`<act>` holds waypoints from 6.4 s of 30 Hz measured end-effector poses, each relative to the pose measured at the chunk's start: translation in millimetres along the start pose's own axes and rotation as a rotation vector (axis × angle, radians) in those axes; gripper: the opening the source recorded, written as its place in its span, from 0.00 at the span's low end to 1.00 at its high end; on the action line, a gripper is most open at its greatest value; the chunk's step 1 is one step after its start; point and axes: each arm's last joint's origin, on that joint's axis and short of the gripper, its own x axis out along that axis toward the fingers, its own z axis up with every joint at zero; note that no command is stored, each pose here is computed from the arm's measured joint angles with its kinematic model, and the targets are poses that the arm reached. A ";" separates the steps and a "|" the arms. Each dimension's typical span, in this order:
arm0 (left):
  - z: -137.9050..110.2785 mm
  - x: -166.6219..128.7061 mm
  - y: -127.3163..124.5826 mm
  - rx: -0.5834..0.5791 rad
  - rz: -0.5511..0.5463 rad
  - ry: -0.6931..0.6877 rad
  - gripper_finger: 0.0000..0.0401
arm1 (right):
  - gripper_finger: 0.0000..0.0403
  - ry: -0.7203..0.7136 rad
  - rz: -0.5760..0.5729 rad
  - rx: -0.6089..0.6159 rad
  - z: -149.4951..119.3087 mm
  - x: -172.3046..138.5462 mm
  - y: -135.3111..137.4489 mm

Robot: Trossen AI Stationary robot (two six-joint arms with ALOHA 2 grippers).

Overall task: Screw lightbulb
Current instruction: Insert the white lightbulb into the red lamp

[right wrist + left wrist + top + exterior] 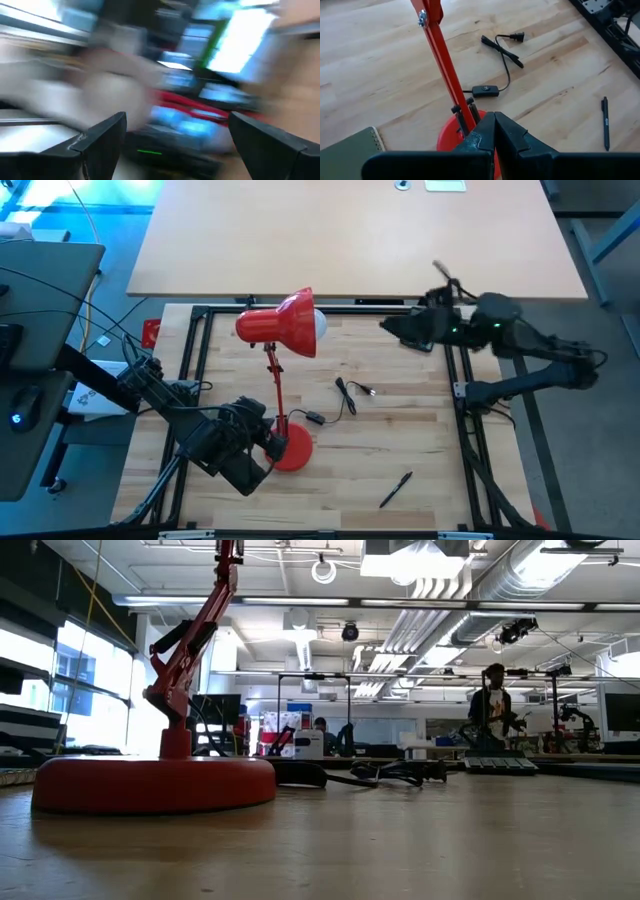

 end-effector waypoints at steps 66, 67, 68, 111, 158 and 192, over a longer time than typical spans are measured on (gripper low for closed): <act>-2.2 -2.0 1.1 -0.067 0.004 0.028 0.00 | 0.85 0.211 0.263 0.220 -1.4 123.4 6.7; -2.2 -2.0 1.1 -0.067 0.004 0.028 0.00 | 0.85 0.215 0.250 0.224 -2.8 126.0 3.8; -2.2 -2.0 1.1 -0.066 0.004 0.028 0.00 | 0.85 0.217 0.244 0.229 -3.7 127.8 1.8; -3.8 -3.4 0.5 -0.075 -0.006 0.031 0.00 | 0.85 0.303 0.223 0.131 4.7 173.0 40.6; -4.5 -4.2 0.4 -0.077 -0.011 0.024 0.00 | 0.85 0.335 0.121 0.097 14.5 156.8 38.8; -4.2 -4.0 0.6 -0.082 -0.009 0.023 0.00 | 0.85 0.312 0.094 0.070 15.3 161.2 32.4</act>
